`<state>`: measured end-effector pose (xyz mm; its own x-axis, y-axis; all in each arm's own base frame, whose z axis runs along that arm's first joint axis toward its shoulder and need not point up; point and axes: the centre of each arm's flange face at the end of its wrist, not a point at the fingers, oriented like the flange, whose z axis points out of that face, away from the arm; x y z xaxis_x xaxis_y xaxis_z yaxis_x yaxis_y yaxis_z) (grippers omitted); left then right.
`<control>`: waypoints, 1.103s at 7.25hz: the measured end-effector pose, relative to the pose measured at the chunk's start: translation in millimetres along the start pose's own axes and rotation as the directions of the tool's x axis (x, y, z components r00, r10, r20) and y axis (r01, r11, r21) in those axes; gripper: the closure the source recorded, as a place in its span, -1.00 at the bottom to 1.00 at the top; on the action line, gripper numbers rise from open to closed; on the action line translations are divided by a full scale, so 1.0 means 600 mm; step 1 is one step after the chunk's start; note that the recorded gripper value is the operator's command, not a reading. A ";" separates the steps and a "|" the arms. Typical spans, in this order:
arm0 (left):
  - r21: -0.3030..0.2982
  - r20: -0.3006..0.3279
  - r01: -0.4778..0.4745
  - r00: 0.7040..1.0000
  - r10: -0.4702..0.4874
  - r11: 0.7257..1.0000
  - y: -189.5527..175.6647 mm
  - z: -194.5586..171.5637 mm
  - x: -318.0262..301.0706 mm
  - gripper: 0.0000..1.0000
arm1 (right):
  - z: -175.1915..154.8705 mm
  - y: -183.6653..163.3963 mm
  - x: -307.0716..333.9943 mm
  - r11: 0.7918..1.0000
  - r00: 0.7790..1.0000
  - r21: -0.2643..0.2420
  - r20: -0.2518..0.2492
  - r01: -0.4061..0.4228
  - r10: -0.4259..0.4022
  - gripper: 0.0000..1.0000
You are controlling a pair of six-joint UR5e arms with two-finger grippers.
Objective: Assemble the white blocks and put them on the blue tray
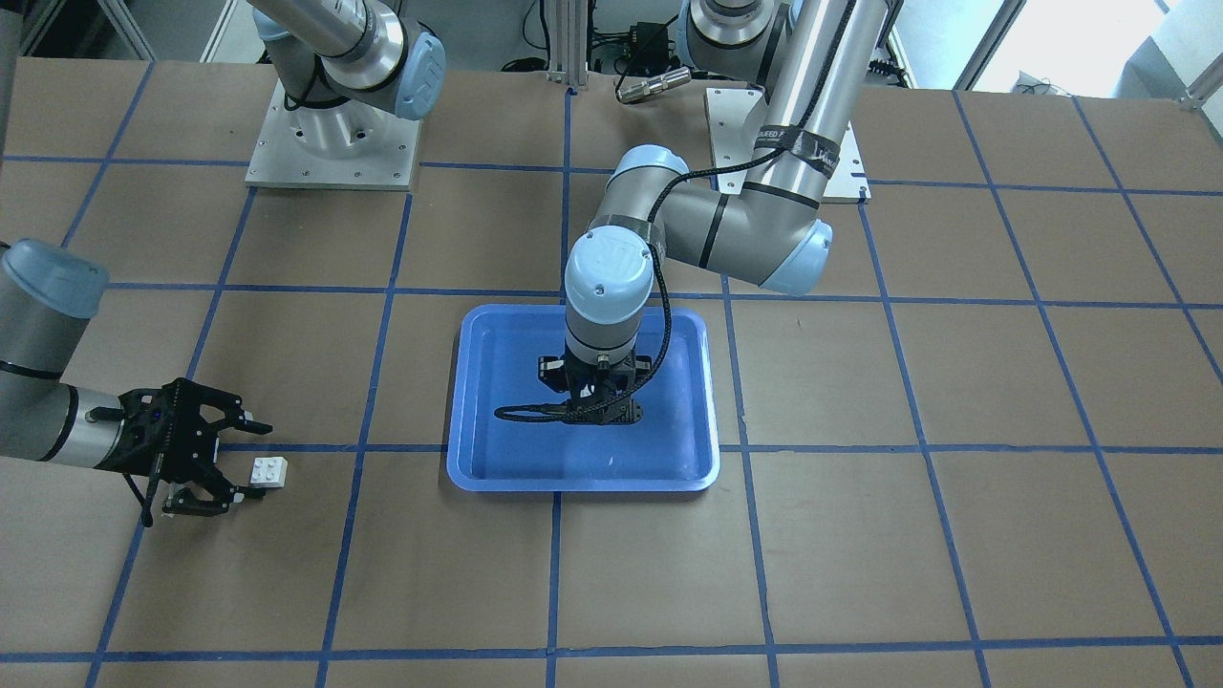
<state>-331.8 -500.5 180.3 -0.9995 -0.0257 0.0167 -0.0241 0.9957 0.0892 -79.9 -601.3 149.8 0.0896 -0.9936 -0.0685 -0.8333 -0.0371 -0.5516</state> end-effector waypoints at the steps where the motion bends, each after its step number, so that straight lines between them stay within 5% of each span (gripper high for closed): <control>1: 0.004 -0.003 -0.001 1.000 0.001 1.000 -0.002 -0.004 0.001 -0.68 | -0.003 -0.001 0.003 1.000 1.000 -0.012 -0.013 0.011 -0.011 1.00; 2: 0.026 -0.010 -0.011 1.000 0.011 1.000 -0.009 -0.022 0.001 -0.67 | -0.007 -0.004 0.005 1.000 1.000 -0.022 -0.020 0.016 -0.017 1.00; 4: 0.057 -0.021 -0.019 1.000 0.020 0.998 -0.049 -0.068 -0.052 0.10 | -0.033 -0.046 0.000 0.999 0.999 -0.039 -0.033 0.012 -0.014 1.00; 6: 0.026 -0.025 -0.020 0.999 0.020 0.999 -0.058 -0.066 -0.112 0.46 | -0.061 -0.150 -0.013 0.996 0.997 -0.049 -0.043 -0.071 0.069 1.00; 8: -0.010 -0.040 -0.048 0.998 0.048 0.999 -0.039 -0.043 -0.126 0.78 | -0.034 -0.245 -0.052 0.994 0.994 -0.013 -0.029 -0.106 0.106 1.00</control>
<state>-255.1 -524.1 202.4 -0.9980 0.0185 0.0608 0.0245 0.9948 0.0984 28.7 -567.2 249.6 -0.0150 -0.9946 -0.1022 -0.8450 0.0673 -0.5305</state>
